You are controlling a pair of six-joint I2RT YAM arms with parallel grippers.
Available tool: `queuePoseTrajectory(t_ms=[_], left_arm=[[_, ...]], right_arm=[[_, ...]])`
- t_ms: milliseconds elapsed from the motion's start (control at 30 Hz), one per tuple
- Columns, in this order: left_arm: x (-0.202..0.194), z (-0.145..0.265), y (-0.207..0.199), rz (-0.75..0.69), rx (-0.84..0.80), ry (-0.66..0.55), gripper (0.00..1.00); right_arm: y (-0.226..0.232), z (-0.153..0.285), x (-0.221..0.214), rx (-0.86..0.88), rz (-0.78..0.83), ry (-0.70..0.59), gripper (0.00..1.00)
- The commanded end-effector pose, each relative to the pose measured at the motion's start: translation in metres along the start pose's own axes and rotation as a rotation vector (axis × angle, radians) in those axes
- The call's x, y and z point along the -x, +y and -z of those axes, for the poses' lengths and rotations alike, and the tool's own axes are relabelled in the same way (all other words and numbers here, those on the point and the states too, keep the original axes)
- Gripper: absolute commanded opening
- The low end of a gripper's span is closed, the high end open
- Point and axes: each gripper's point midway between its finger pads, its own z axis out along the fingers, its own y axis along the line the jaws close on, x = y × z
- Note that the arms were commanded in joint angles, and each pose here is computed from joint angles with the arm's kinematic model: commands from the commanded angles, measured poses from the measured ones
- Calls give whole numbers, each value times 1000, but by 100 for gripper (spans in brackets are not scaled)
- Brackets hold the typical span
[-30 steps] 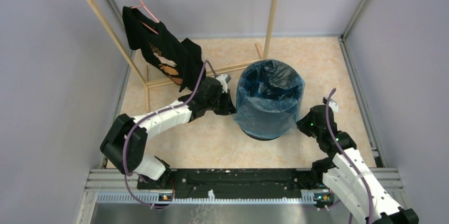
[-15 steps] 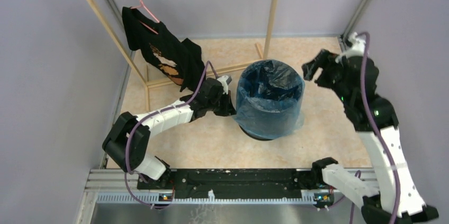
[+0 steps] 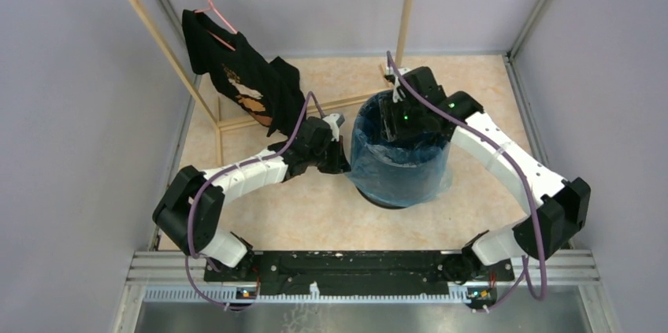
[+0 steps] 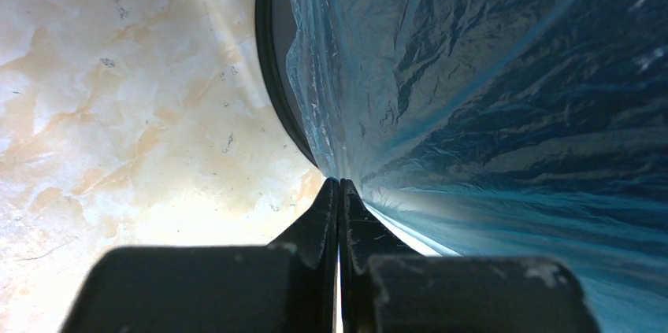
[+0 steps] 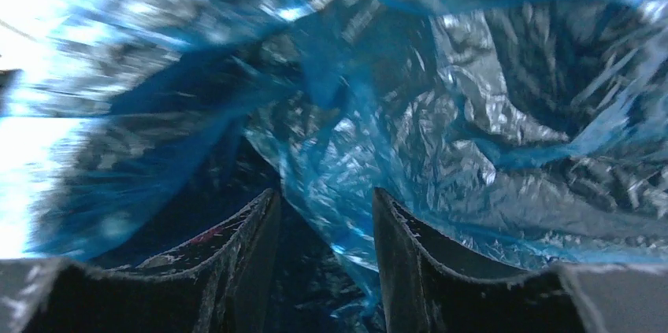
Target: Put the trash bags into the trash bin
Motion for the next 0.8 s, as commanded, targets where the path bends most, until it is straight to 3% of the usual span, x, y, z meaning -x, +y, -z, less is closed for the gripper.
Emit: queuePoseTrajectory(t_ms=[0,267,433,633,767], left_arm=[[11,4,-8,-31,-24,-52,0],[16,4,-9,-45,-18,-60,0],[17,1,-5,-55,-1,-59,0],[19,-1,-7,-52,-6,-56,0],[20,0,-7,-56,-6,-58,0]], right_arm=[[-14,-5,-16,-75,47,41,46],[-20,-17,-50,-66,48,86,37],[-19,-16,-60,-68,92,87,25],[-17,-21,-66,-35,121,80,22],[-16,-36,-80,-12,138,129,12]])
